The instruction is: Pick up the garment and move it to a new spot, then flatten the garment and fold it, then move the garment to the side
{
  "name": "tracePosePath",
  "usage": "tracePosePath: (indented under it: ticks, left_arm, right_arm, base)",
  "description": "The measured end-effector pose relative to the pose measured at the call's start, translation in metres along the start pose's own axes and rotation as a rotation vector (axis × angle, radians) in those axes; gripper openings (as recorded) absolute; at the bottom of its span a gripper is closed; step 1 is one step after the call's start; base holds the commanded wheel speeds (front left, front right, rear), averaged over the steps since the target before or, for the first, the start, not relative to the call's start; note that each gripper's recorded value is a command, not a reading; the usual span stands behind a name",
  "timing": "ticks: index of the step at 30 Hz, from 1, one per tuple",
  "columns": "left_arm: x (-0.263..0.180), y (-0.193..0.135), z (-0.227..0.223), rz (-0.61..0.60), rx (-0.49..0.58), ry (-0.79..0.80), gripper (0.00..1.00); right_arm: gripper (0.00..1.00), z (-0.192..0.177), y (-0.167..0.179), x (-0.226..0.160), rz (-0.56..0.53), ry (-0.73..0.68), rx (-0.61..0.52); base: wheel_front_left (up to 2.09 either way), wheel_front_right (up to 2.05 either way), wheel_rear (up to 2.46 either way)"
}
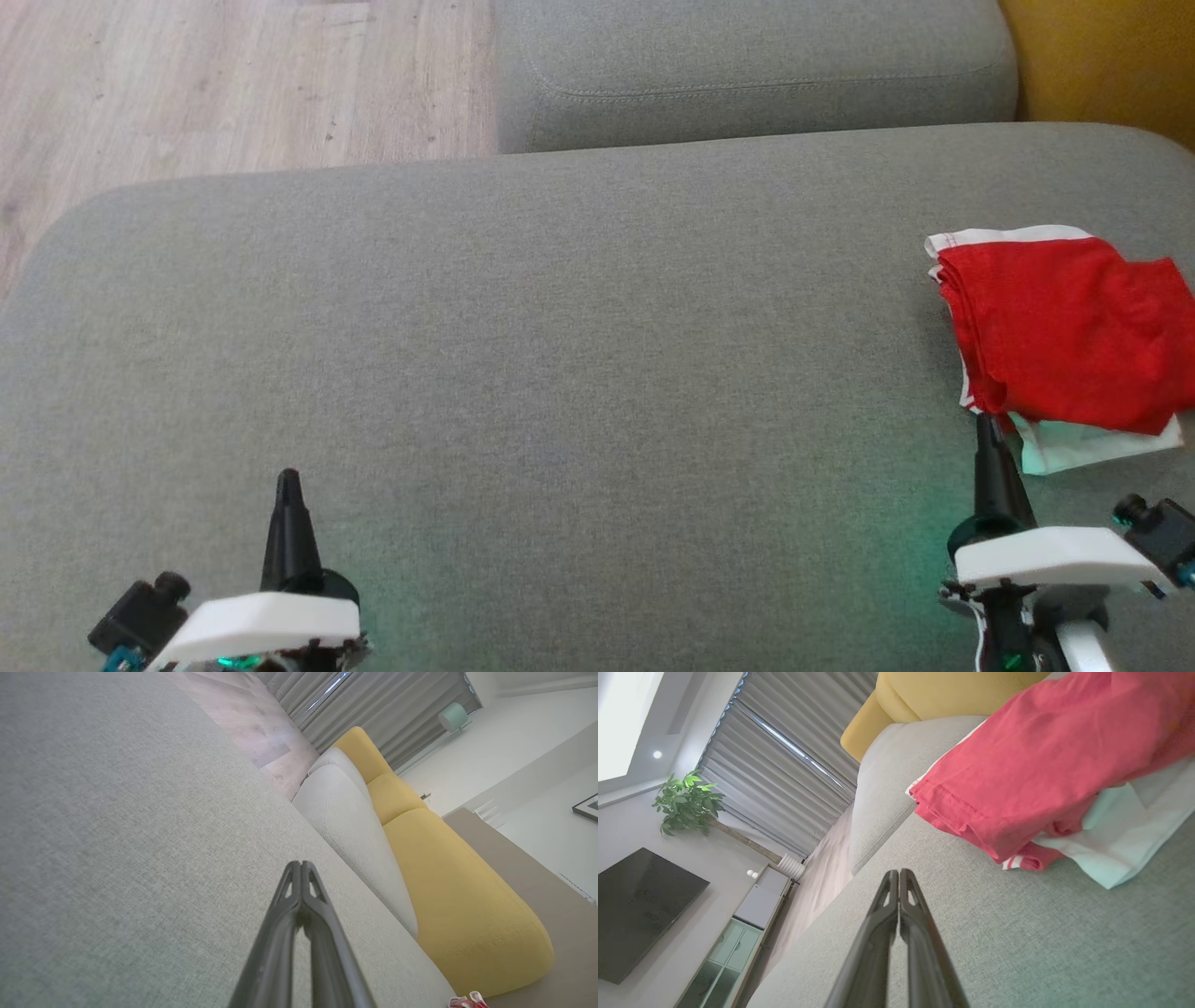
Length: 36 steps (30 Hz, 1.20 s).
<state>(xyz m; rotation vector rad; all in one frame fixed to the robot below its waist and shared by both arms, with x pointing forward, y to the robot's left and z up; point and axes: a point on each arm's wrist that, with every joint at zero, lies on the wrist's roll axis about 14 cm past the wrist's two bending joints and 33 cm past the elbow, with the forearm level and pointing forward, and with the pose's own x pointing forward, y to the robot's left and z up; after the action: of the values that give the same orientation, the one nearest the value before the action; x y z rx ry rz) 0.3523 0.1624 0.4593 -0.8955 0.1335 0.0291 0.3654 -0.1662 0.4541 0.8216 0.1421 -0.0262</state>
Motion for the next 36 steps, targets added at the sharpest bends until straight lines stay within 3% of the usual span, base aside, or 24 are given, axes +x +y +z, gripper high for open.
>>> tracePosePath:
  ticks: [36]
  left_arm:
    - [0.01,0.002,0.014,0.008,-0.357,0.002,0.0]
  right_arm:
    - [0.0,0.02,-0.009,0.002,-0.03,-0.032,0.406]
  base:
    - [0.0,0.0,0.0]
